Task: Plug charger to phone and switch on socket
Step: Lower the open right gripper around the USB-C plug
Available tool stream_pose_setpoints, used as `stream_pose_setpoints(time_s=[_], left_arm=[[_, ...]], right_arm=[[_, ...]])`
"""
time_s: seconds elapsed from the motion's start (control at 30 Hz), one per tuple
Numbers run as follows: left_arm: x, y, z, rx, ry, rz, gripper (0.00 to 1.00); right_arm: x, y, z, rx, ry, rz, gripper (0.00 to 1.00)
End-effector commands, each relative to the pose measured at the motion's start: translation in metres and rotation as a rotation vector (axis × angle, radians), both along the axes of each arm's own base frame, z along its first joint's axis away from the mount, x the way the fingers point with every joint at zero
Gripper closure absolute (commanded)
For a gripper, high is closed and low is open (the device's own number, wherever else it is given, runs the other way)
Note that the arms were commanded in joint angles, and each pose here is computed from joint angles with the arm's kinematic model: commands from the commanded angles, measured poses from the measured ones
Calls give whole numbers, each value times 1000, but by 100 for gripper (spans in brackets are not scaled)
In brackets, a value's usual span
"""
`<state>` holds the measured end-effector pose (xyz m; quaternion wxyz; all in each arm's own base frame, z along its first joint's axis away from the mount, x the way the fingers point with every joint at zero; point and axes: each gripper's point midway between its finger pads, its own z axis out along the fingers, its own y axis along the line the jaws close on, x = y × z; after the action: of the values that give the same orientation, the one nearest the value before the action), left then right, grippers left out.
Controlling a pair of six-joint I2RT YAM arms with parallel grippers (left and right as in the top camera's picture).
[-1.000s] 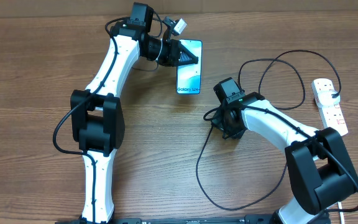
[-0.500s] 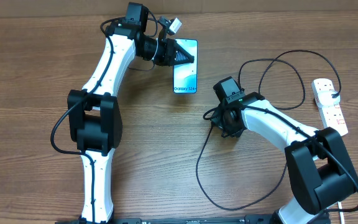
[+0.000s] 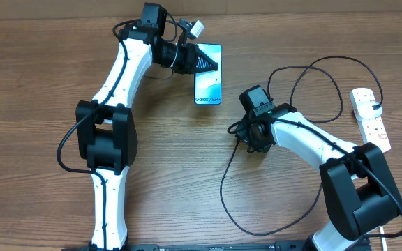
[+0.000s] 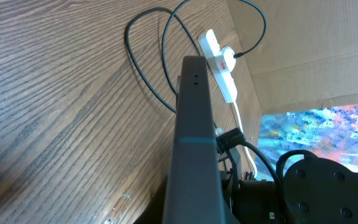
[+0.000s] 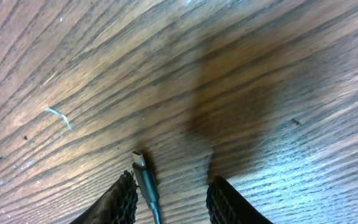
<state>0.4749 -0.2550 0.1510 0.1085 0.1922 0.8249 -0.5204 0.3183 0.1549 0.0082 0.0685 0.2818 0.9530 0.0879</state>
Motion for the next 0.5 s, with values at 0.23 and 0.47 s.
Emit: stream_pose_setpoints(time_s=[0.23, 0.47], left_arm=[[-2, 0, 1, -33, 25, -8, 96], [-2, 0, 1, -33, 24, -8, 96]], right_arm=[[-4, 4, -3, 13, 12, 18, 63], [-5, 5, -4, 15, 19, 27, 64]])
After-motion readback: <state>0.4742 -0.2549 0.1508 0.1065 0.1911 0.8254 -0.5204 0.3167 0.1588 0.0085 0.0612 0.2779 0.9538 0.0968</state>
